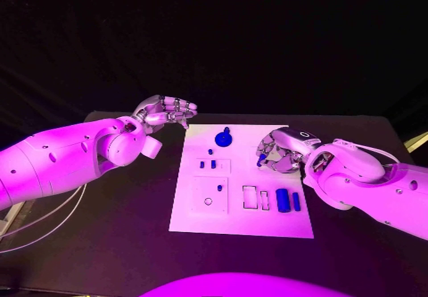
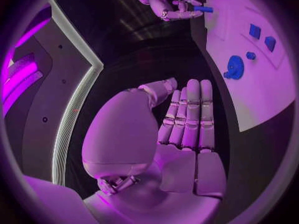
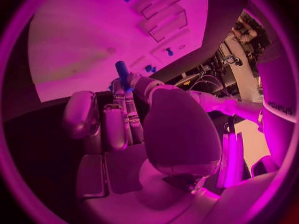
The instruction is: Assemble the parts on the task board
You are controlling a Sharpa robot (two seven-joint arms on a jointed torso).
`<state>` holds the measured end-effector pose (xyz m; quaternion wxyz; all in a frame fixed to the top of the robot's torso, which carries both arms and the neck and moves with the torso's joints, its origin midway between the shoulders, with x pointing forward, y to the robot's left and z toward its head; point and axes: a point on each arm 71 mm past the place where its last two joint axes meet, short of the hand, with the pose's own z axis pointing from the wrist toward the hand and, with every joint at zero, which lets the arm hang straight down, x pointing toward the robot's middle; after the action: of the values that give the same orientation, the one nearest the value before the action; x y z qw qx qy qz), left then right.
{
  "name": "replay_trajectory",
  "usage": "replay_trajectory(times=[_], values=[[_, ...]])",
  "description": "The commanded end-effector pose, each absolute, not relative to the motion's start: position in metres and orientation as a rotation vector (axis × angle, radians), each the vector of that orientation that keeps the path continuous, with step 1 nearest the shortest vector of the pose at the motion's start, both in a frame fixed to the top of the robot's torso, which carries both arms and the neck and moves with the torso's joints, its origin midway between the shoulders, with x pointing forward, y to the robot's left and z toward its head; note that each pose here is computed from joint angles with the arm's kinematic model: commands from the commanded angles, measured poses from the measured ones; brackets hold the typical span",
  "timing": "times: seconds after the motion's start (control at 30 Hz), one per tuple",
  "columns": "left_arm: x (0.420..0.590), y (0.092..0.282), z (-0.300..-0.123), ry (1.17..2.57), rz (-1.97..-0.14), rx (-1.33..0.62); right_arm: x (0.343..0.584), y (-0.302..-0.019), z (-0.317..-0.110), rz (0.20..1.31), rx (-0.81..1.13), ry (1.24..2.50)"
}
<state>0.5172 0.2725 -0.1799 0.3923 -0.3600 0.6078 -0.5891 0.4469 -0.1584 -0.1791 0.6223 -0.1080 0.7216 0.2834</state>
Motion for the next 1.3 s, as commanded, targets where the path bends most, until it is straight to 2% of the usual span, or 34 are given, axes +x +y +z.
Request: replay_trajectory(times=[0.03, 0.3, 0.6, 0.87, 1.3], values=[[0.518, 0.27, -0.179, 1.543, -1.505, -0.911, 0.44, -0.151, -0.173, 0.699, -0.243, 1.652], [0.518, 0.267, -0.179, 1.542, -1.515, -0.91, 0.413, -0.109, -0.165, 0.866, -0.287, 1.601], [0.521, 0.261, -0.18, 1.541, -1.527, -0.911, 0.381, -0.056, -0.19, 1.029, -0.371, 1.572], [0.522, 0.256, -0.181, 1.546, -1.536, -0.909, 0.374, -0.039, -0.214, 1.049, -0.411, 1.603], [0.522, 0.255, -0.181, 1.548, -1.539, -0.909, 0.38, -0.039, -0.239, 0.974, -0.452, 1.647]])
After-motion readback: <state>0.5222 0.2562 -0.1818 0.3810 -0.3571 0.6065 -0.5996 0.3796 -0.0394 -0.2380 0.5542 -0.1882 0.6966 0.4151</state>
